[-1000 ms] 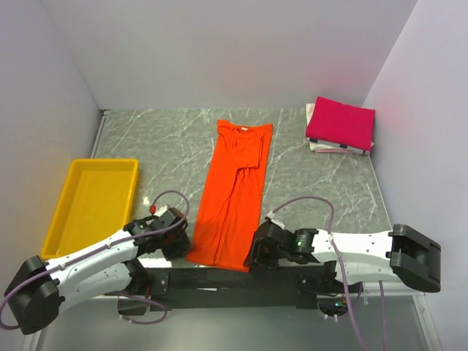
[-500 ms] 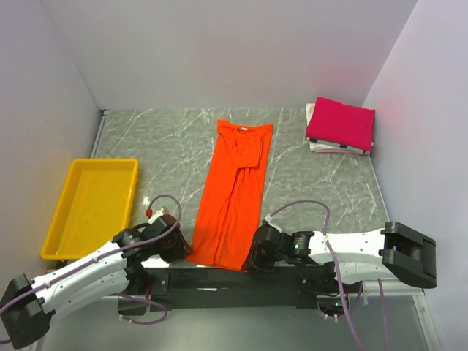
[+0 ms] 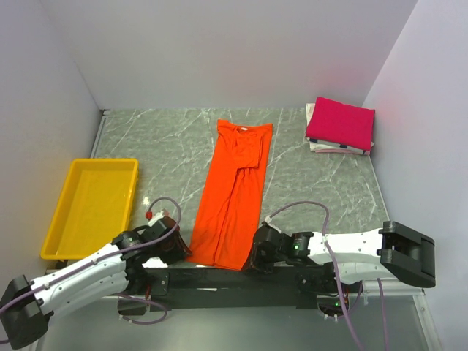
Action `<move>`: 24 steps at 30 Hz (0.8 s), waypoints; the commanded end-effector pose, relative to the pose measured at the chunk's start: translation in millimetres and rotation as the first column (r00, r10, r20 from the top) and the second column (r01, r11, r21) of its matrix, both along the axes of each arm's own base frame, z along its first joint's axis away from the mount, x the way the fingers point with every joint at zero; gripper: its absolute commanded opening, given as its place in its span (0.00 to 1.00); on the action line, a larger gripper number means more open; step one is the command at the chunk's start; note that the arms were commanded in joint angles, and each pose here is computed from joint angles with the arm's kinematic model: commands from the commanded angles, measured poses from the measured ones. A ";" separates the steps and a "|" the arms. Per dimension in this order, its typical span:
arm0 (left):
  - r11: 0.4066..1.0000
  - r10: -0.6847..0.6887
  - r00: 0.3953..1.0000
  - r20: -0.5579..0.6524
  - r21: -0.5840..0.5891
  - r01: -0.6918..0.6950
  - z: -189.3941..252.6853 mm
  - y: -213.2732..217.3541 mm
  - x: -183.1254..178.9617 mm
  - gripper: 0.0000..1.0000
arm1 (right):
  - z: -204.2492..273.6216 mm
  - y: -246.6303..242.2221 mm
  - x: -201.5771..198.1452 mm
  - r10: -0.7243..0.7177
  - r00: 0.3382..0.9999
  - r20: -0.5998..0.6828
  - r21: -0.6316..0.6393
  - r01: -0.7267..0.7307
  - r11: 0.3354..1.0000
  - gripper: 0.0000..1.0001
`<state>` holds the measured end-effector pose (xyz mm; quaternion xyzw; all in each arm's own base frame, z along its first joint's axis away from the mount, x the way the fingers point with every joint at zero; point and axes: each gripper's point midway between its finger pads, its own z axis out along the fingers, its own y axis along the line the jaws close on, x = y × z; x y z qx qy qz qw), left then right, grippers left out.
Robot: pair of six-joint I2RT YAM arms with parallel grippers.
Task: Fold and stack the t-shirts
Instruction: Fold the tshirt
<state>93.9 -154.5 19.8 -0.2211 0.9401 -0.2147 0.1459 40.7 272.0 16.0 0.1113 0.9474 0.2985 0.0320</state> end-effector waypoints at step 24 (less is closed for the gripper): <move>0.973 -0.196 0.980 -0.042 -0.129 0.189 41.8 -69.5 -43.7 0.01 | 38.3 -34.7 -21.1 0.139 0.984 0.108 -0.119 -0.126 0.985 0.00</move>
